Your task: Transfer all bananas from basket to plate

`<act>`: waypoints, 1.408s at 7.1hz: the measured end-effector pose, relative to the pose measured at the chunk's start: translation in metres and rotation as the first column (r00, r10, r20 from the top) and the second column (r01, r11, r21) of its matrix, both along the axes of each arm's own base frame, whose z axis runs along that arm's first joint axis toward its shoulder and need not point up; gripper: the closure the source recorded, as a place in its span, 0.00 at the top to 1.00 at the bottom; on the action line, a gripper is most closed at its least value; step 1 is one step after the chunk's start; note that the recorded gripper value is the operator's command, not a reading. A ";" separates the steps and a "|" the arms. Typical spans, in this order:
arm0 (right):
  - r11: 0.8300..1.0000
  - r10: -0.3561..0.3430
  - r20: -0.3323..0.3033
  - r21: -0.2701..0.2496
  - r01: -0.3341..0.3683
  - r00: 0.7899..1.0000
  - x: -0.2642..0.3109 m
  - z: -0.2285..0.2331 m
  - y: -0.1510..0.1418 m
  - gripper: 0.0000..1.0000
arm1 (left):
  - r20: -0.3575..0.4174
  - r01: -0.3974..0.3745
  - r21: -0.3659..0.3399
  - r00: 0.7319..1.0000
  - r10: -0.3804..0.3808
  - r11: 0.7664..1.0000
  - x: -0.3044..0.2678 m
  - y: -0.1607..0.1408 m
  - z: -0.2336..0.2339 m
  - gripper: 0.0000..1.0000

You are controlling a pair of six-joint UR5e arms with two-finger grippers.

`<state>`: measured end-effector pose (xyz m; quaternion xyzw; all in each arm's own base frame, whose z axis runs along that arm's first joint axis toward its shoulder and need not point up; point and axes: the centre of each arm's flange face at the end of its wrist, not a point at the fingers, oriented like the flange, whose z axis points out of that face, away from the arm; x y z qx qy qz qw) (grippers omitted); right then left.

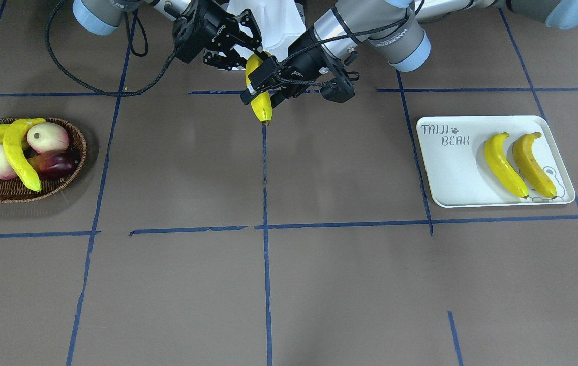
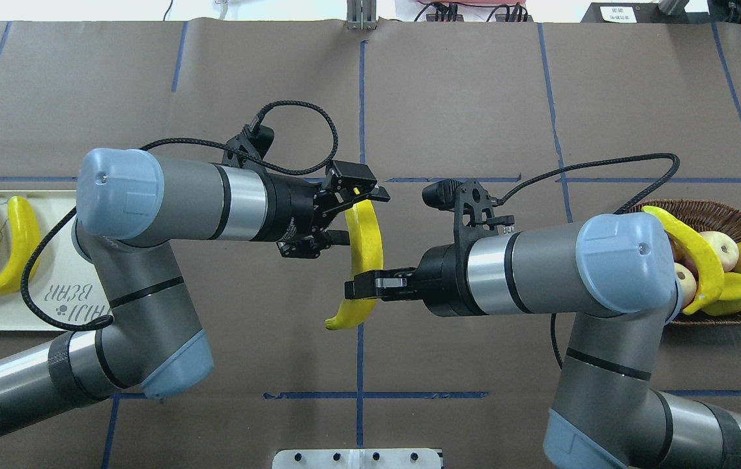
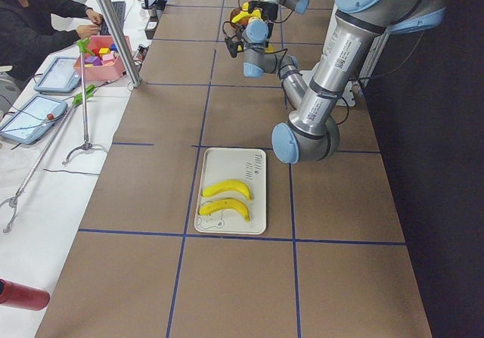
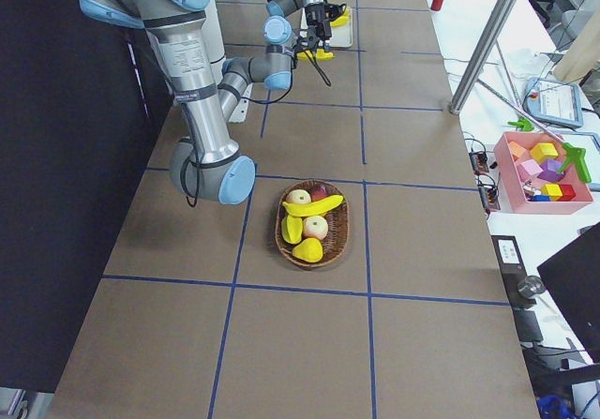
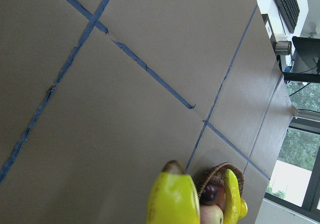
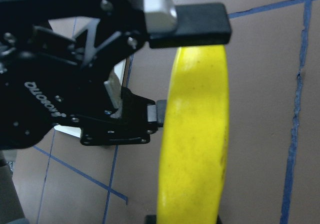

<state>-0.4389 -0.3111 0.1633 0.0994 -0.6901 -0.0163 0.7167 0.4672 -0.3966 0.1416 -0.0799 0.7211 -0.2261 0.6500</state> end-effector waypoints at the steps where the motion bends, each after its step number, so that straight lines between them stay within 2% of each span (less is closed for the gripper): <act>1: 1.000 -0.001 0.001 0.000 0.001 1.000 0.000 -0.001 0.000 0.03 | -0.001 -0.003 0.004 1.000 0.003 1.000 0.002 0.002 0.000 0.00; 3: 1.000 0.000 0.003 -0.001 0.000 1.000 0.001 -0.001 0.000 1.00 | -0.006 -0.003 0.021 1.000 0.003 1.000 -0.002 0.004 -0.001 0.00; 4: 1.000 0.002 0.007 -0.003 -0.002 1.000 0.002 -0.003 0.000 1.00 | -0.007 0.001 0.024 1.000 -0.001 1.000 -0.009 0.000 0.000 0.00; 7: 0.998 0.006 0.033 -0.061 -0.004 0.999 0.005 -0.010 0.000 1.00 | 0.017 -0.009 0.014 1.000 0.009 1.000 -0.031 -0.016 0.017 0.00; 9: 0.998 0.023 0.037 -0.066 -0.020 0.999 0.017 -0.015 -0.005 1.00 | 0.097 -0.028 0.024 0.995 0.026 0.999 -0.070 -0.046 0.061 0.00; 10: 0.996 0.043 0.009 -0.077 -0.042 0.999 0.029 -0.016 -0.013 1.00 | 0.159 -0.032 0.039 0.987 0.025 0.999 -0.097 -0.064 0.099 0.00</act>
